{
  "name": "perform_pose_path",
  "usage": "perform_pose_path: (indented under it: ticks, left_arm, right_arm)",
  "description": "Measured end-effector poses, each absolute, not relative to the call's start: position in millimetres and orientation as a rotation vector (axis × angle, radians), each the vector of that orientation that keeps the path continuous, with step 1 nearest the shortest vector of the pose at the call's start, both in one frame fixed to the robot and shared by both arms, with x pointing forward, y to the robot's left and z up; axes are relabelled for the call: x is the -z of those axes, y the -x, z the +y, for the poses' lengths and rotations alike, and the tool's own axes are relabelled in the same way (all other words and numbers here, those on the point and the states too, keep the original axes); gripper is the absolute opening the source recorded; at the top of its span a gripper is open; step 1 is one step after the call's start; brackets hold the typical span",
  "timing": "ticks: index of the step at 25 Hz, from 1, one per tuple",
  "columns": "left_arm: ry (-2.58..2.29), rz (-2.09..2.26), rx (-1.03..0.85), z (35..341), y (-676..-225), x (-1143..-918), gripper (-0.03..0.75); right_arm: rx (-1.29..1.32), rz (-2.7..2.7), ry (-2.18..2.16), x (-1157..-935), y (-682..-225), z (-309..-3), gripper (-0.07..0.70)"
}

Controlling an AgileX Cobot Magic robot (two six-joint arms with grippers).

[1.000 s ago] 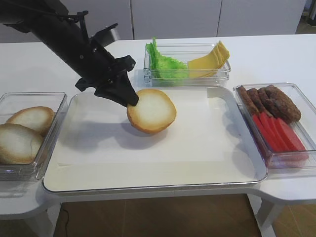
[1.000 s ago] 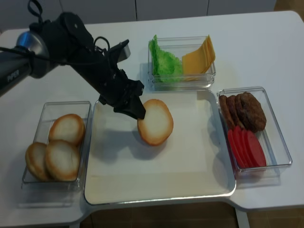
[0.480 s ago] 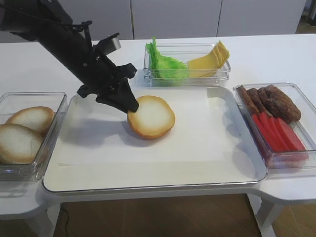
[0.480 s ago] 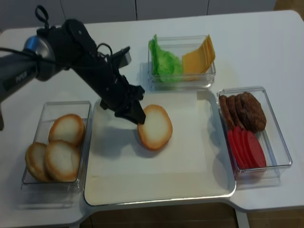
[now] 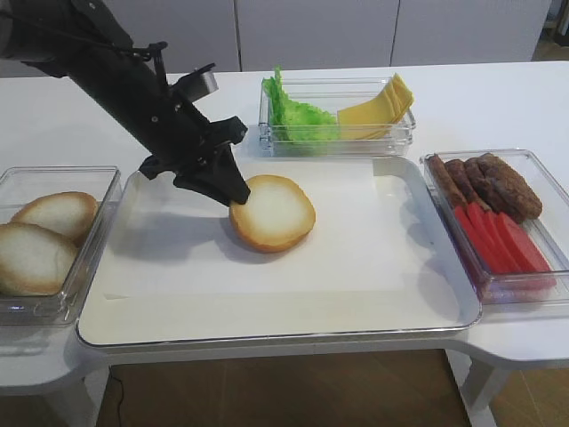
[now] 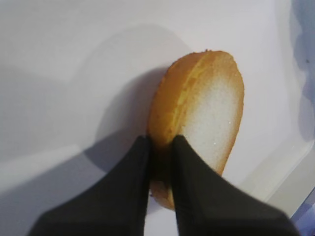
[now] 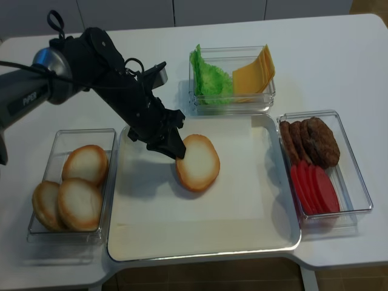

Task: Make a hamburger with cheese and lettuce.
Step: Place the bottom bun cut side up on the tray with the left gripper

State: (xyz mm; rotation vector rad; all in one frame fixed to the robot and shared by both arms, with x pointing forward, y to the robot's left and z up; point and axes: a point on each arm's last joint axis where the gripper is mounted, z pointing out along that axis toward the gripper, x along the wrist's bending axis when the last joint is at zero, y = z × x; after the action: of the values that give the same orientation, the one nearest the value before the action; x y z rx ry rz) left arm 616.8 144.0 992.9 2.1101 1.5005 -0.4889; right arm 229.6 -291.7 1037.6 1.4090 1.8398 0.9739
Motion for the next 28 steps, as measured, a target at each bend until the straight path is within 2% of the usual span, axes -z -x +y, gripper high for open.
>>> perform_pose_path:
  ticks: [13,28]
  left_arm:
    - [-2.128,1.475,0.488,128.9,-611.7,-992.9,0.078]
    - [-2.144,1.480,0.470,130.4,-612.1,-991.9,0.078]
  right_arm:
    - [-0.974,1.840,-1.409,-1037.6,-229.6,-291.7,0.135]
    - [-0.974,1.840,-1.409,-1037.6,-229.6,-291.7,0.135]
